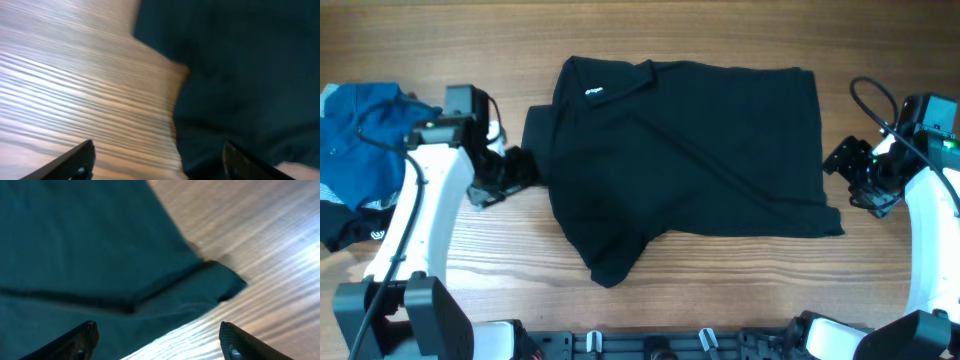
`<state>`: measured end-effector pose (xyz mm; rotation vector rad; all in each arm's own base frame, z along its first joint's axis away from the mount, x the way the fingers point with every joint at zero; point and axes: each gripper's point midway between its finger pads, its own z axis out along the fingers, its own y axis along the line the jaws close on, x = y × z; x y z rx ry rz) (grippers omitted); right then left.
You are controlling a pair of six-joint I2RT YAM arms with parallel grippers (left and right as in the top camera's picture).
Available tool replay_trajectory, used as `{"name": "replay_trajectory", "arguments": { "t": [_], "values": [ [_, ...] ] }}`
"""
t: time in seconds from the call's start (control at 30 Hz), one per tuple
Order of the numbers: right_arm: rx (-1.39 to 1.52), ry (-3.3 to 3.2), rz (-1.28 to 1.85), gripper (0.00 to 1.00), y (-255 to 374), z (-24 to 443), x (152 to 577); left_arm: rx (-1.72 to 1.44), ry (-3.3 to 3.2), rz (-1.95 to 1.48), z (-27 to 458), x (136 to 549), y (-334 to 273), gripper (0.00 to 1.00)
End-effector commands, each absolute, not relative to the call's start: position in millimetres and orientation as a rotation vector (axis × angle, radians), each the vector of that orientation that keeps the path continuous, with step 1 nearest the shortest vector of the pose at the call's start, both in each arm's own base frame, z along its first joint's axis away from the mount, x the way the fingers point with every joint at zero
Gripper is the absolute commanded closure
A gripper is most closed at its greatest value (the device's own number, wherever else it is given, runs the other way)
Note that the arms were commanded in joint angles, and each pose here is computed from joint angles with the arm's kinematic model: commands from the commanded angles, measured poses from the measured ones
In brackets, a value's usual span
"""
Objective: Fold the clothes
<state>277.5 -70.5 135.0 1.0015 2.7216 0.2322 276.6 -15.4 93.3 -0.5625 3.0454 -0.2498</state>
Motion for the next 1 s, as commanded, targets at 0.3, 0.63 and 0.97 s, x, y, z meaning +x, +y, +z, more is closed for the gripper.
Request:
{"name": "replay_trajectory", "arguments": {
  "t": [0.3, 0.63, 0.97],
  "values": [
    [0.892, 2.665, 0.346, 0.16, -62, 146, 298, -0.620, 3.086, -0.243, -1, 224, -85, 0.53],
    [0.899, 2.681, 0.330, 0.17, -63, 143, 295, -1.248, 2.914, -0.025, -7, 223, 9, 0.94],
    [1.152, 2.942, 0.351, 0.30, -39, 66, 225, -1.145, 2.913, -0.341, 13, 245, 9, 0.42]
  ]
}}
